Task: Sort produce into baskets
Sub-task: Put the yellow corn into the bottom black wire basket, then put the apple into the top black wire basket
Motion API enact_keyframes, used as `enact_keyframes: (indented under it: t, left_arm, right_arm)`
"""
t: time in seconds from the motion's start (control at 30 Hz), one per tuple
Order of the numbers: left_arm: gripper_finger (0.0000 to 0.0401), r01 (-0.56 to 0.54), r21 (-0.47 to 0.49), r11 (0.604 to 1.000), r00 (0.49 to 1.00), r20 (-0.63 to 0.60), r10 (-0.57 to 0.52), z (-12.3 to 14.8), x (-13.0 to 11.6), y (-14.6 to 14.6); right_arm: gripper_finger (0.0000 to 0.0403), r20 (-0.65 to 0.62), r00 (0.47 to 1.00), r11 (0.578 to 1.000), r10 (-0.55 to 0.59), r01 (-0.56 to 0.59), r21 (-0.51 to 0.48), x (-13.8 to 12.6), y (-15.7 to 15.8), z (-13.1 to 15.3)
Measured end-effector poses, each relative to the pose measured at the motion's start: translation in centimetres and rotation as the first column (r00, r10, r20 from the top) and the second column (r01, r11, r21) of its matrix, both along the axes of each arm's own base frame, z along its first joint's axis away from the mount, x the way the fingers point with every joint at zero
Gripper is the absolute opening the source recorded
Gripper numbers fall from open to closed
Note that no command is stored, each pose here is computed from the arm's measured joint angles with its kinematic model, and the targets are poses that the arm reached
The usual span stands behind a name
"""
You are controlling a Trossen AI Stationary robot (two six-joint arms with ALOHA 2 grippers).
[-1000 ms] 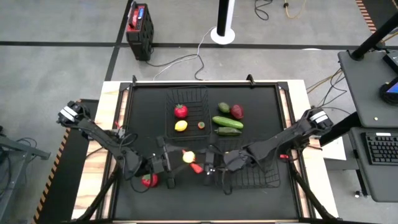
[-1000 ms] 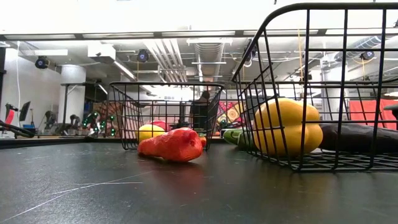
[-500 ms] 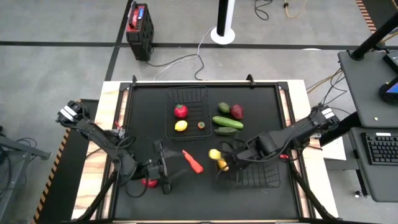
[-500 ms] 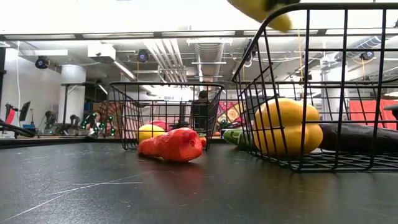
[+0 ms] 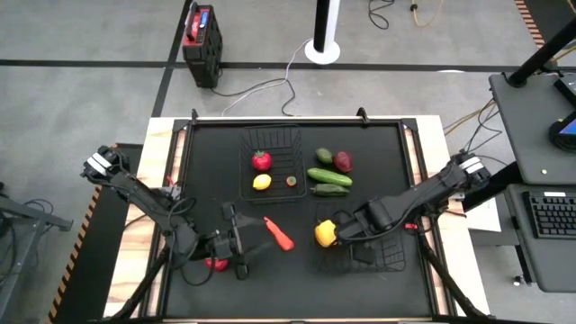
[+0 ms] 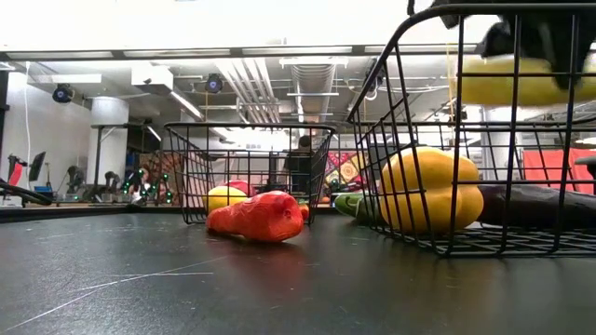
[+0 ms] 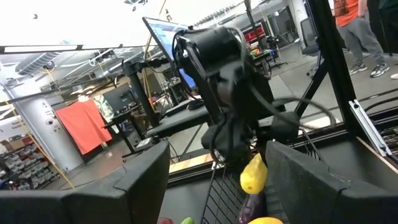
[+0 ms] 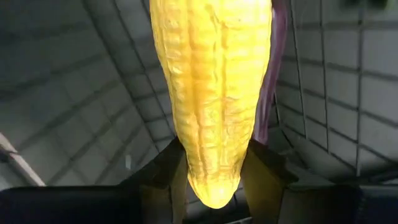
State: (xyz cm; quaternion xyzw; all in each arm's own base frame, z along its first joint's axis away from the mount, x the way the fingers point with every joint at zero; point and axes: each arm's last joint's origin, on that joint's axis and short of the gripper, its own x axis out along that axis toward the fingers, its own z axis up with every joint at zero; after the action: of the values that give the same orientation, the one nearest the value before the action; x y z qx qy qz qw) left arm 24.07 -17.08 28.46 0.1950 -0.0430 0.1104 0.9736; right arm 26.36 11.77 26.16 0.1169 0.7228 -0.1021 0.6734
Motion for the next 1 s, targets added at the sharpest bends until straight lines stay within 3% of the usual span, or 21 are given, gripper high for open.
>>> enact_keyframes:
  t: [0.23,0.47,1.0]
  left_arm:
    - [0.0247,0.000,0.001,1.000,1.000,-0.007,0.000,-0.1,0.0,0.0]
    - [0.0247,-0.045,-0.006,0.999,0.999,-0.015,0.045,-0.1,0.0,0.1]
    - [0.0247,-0.046,-0.019,0.999,0.999,-0.023,0.045,-0.3,0.0,0.1]
  right_arm:
    - [0.0117,-0.062,0.998,1.000,0.010,-0.012,-0.020,-0.7,-0.3,-2.2]
    - [0.0122,-0.036,0.999,0.999,0.032,-0.032,-0.007,-0.5,-0.2,-2.4]
    - [0.0175,-0.017,1.000,1.000,0.024,-0.024,0.000,-0.3,-0.1,-2.4]
